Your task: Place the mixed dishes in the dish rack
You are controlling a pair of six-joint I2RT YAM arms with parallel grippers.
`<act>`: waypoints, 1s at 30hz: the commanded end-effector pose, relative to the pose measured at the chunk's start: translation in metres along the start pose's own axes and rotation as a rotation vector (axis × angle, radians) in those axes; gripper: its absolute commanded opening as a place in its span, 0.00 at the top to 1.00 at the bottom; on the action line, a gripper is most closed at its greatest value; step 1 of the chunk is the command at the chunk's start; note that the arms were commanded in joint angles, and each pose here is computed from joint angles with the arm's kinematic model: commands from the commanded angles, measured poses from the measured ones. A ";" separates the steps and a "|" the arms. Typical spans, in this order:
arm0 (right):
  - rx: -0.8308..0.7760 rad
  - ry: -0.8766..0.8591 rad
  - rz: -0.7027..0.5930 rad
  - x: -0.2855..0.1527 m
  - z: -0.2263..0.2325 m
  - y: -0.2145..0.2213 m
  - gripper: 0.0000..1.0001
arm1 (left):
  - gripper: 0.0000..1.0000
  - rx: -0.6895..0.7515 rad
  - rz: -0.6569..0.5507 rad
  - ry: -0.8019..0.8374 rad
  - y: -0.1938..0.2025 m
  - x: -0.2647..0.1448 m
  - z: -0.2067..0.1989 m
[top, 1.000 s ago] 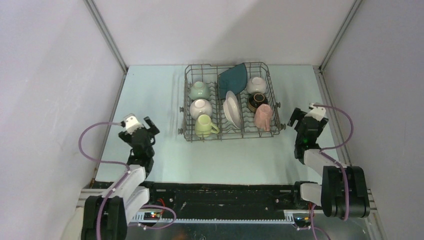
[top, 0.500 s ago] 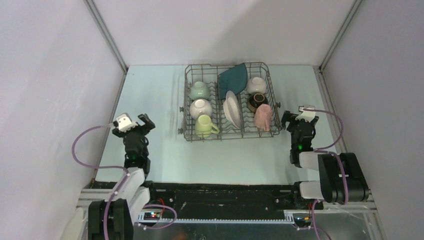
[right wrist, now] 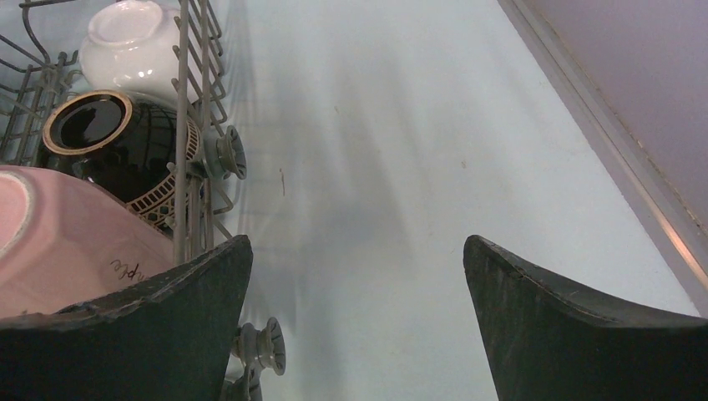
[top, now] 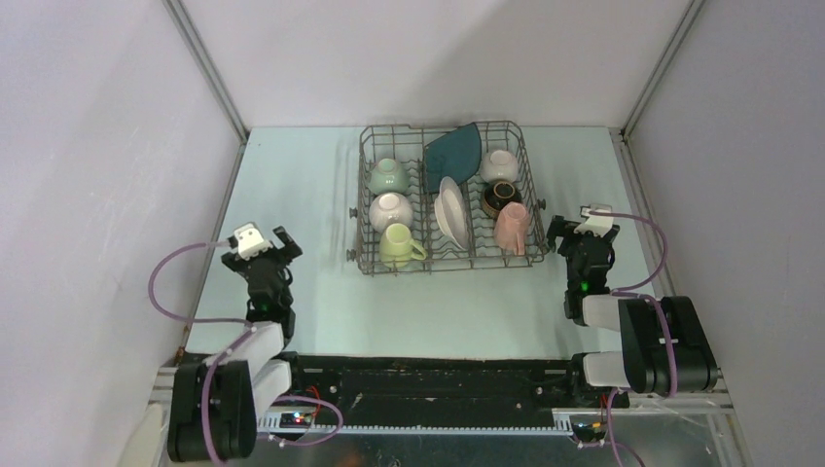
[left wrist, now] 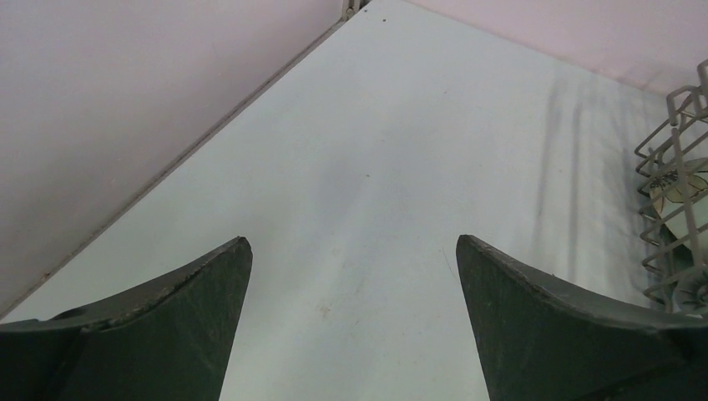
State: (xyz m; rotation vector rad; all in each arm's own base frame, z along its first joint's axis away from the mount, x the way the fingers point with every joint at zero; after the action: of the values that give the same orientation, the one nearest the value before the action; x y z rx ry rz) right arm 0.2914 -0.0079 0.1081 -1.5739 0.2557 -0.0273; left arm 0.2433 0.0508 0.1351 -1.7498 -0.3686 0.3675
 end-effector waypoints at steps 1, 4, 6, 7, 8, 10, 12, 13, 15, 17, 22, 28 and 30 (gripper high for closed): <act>-0.001 -0.004 -0.037 0.003 0.000 -0.007 0.00 | 0.00 0.000 -0.098 0.032 -0.009 0.014 -0.006; -0.001 -0.008 -0.034 0.003 0.000 -0.007 0.01 | 0.01 0.067 -0.061 0.171 0.000 0.026 -0.023; -0.001 -0.010 -0.033 0.004 0.000 -0.007 0.00 | 0.00 0.105 -0.001 0.193 0.004 0.031 -0.028; -0.002 -0.011 -0.034 0.004 0.000 -0.007 0.01 | 0.00 0.106 -0.005 0.187 0.004 0.031 -0.028; 0.000 -0.012 -0.034 0.003 0.000 -0.007 0.00 | 0.00 0.095 -0.020 0.173 0.003 0.030 -0.027; 0.000 -0.012 -0.031 0.003 0.000 -0.007 0.00 | 0.00 0.081 -0.025 0.145 0.003 0.030 -0.024; 0.000 -0.012 -0.032 0.004 0.000 -0.007 0.01 | 0.00 0.085 -0.029 0.133 0.003 0.030 -0.024; 0.000 -0.011 -0.030 0.004 -0.001 -0.007 0.01 | 0.00 0.089 -0.029 0.132 0.003 0.030 -0.025; 0.001 -0.012 -0.031 0.004 -0.001 -0.007 0.00 | 0.00 0.114 -0.009 0.165 0.004 0.030 -0.030; 0.000 -0.012 -0.031 0.004 -0.001 -0.007 0.01 | 0.00 0.118 -0.009 0.177 0.005 0.030 -0.032; 0.002 -0.013 -0.030 0.004 0.000 -0.007 0.01 | 0.00 0.121 -0.009 0.175 0.004 0.030 -0.032; 0.002 -0.014 -0.032 0.004 0.000 -0.007 0.00 | 0.00 0.121 -0.009 0.174 0.004 0.030 -0.032; 0.002 -0.013 -0.031 0.004 0.000 -0.007 0.01 | 0.00 0.121 -0.009 0.174 0.004 0.030 -0.032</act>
State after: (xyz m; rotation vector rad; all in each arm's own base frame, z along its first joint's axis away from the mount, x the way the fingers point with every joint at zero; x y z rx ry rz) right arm 0.2916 -0.0084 0.1078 -1.5724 0.2478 -0.0178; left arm 0.2763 0.0356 0.1204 -1.6678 -0.1921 0.2783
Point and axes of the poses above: each gripper's point midway between its finger pads, its own x axis out along the fingers, its own z axis along the line the jaws close on, y = z × x, the point moved 7 cm from there along -x, back along the fingers, and after that the axes turned 4 degrees about -x, right-handed, at the moved point
